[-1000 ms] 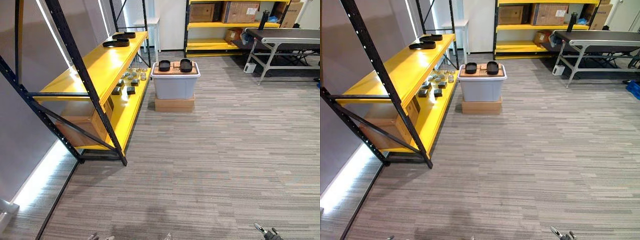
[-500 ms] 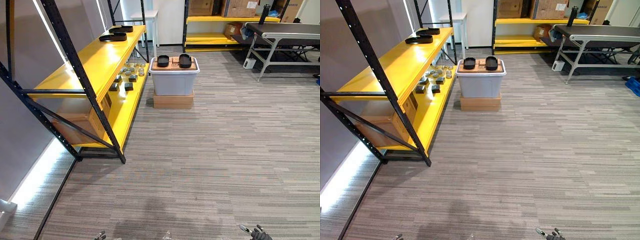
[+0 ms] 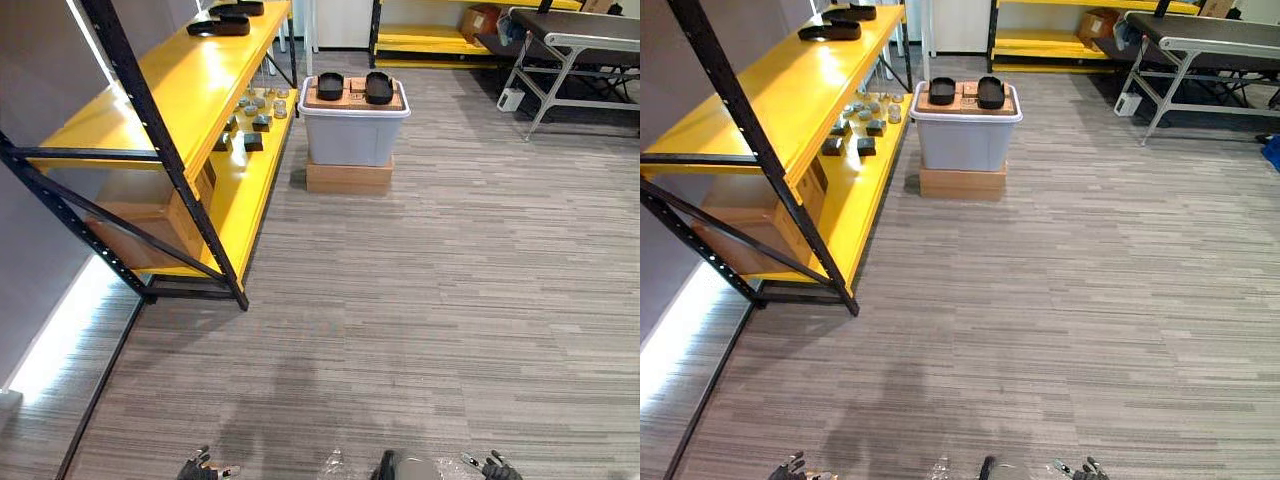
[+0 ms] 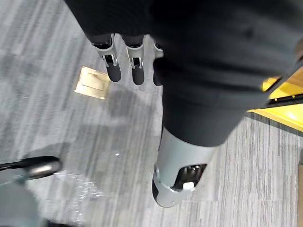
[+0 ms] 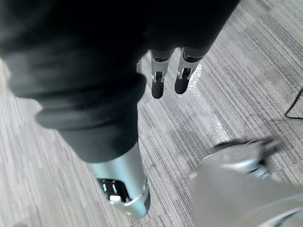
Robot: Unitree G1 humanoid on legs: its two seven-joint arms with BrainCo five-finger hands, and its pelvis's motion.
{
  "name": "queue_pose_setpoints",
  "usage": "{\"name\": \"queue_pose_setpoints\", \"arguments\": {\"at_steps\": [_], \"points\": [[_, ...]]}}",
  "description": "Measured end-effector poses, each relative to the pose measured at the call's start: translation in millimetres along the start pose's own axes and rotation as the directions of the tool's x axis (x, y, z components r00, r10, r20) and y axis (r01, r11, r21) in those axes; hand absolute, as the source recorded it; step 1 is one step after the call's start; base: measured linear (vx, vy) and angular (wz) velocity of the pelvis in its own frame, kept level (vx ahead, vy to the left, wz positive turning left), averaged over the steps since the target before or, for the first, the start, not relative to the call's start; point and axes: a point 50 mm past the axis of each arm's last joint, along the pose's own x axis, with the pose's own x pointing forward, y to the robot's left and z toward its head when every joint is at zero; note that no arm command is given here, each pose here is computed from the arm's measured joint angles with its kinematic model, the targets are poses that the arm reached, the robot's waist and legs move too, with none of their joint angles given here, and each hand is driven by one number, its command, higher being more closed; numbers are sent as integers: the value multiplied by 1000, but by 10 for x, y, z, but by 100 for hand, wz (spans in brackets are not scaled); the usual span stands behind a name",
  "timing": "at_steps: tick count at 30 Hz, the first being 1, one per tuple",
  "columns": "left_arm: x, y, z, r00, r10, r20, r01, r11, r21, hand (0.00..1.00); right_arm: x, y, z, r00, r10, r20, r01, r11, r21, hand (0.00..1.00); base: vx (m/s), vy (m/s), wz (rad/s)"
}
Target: Walk over and take plastic housings, then place them on the shelf
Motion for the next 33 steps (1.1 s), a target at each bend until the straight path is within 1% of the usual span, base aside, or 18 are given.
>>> {"name": "queue_pose_setpoints", "arguments": {"at_steps": [1,4,6,7,10,12,15,17,20,21,23,25,27,28,31,33], "points": [[62,-51,215,998,-11,54,11,1000,2,0,-3,4,-14,1000,0,-3,0,1000,5,0,683,-172,54],[76,-96,287,996,-25,85,22,999,35,0,-34,-33,-121,1000,-11,-25,11,1000,15,0,767,-263,66],[79,-127,260,997,-32,71,28,998,56,0,-40,2,-165,999,-10,-31,12,998,58,0,774,-298,15],[76,-117,228,998,-25,60,22,999,44,0,-42,11,-174,999,-9,-32,11,998,61,0,710,-255,-5],[-9,14,-97,998,48,-35,-50,996,-71,0,-53,33,-235,999,-7,-49,10,998,68,0,1046,-339,-29],[-69,-6,-276,994,63,-84,-73,990,-123,0,-38,41,-171,1000,-6,-30,8,998,66,0,674,-129,-64],[-158,-57,-504,988,59,-144,-81,985,-154,0,29,161,39,1000,18,13,-19,998,62,0,694,-22,-80],[-211,-78,-622,983,50,-175,-76,987,-145,0,40,206,75,999,34,20,-35,998,44,0,658,120,-54],[-270,-148,-745,978,23,-208,-47,993,-112,0,17,105,10,1000,7,6,-7,1000,28,0,721,243,-33],[-246,-153,-695,981,22,-193,-45,992,-115,0,8,157,-59,1000,22,-12,-22,1000,21,0,813,294,28],[-224,-194,-655,983,18,-181,-40,992,-123,0,-4,135,-133,999,12,-39,-11,999,30,0,813,282,47],[-240,-145,-697,979,21,-201,-43,994,-105,0,-30,146,-234,998,15,-64,-13,999,35,0,846,226,25],[-227,-158,-662,981,13,-191,-28,997,-76,0,-40,144,-270,997,19,-73,-16,999,32,0,786,92,41],[-199,-208,-592,986,-8,-167,-2,998,-57,0,-41,151,-269,997,25,-71,-24,999,26,0,531,17,36],[-117,-282,-381,994,-33,-103,26,998,-61,0,-53,136,-302,997,26,-78,-24,1000,15,0,750,-98,47],[-38,-368,-163,998,-55,-44,52,997,-61,0,-68,106,-342,996,18,-88,-17,1000,14,0,681,-268,66]]}}
